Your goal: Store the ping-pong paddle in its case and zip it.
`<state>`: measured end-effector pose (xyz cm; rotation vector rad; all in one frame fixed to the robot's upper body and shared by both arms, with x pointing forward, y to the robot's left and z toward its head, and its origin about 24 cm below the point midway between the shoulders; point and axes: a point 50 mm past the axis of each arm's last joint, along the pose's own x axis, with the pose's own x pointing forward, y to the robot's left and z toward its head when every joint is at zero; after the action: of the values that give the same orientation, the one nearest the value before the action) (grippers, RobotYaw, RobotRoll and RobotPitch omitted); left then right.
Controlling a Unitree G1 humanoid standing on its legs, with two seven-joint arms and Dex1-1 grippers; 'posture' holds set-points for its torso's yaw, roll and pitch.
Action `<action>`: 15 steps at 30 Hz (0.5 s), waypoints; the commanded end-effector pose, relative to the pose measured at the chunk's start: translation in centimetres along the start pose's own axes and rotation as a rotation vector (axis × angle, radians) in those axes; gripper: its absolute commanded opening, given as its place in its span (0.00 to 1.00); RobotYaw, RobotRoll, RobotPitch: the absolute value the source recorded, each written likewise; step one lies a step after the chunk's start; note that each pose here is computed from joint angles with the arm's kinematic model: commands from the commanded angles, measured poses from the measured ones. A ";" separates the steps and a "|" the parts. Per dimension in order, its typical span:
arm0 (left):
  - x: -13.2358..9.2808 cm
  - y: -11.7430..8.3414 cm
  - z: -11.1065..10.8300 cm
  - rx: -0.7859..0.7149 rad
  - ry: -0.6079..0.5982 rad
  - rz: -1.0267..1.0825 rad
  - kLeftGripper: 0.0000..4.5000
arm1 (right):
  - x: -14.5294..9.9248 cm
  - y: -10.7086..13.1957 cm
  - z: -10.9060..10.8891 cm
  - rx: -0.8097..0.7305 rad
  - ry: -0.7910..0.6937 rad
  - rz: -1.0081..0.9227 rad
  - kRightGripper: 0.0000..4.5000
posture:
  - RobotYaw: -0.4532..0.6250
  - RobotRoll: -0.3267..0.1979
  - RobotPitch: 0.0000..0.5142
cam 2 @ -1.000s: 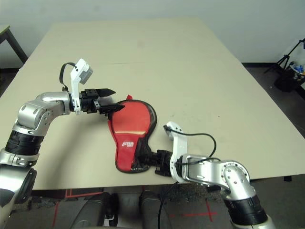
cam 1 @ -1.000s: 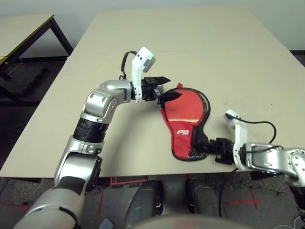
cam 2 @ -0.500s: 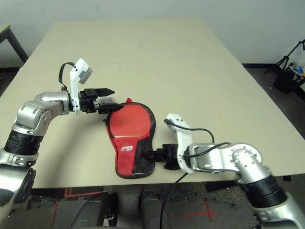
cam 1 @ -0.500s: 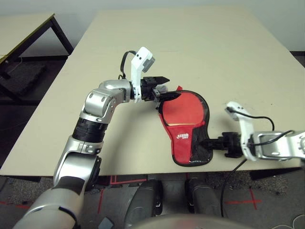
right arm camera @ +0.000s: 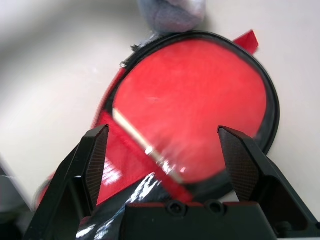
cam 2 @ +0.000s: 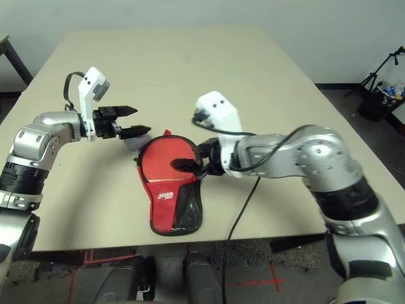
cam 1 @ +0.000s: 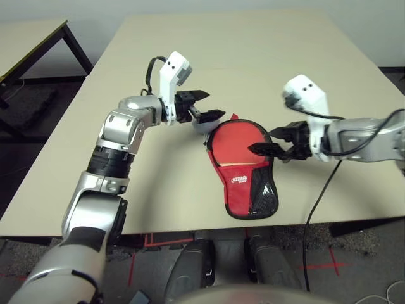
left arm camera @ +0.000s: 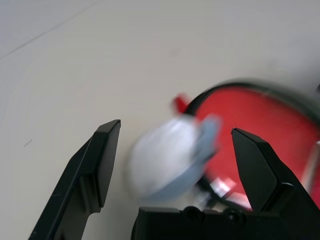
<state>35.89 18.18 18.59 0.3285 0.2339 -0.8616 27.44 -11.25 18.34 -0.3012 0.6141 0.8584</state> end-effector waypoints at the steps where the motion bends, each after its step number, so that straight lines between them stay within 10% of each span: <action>1: -0.3 0.4 -1.3 0.020 0.069 0.006 1.00 | 1.2 0.1 -0.4 -0.077 0.058 0.036 0.99 | 0.41 0.62 0.19; 15: 2.9 -0.7 -3.2 0.267 0.201 -0.031 1.00 | 3.0 -0.2 -2.9 -0.218 0.286 0.104 0.99 | 0.42 0.62 0.19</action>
<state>36.66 17.00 14.78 0.5971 0.3062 -0.8908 28.16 -11.33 14.53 -0.5767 0.7916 0.9690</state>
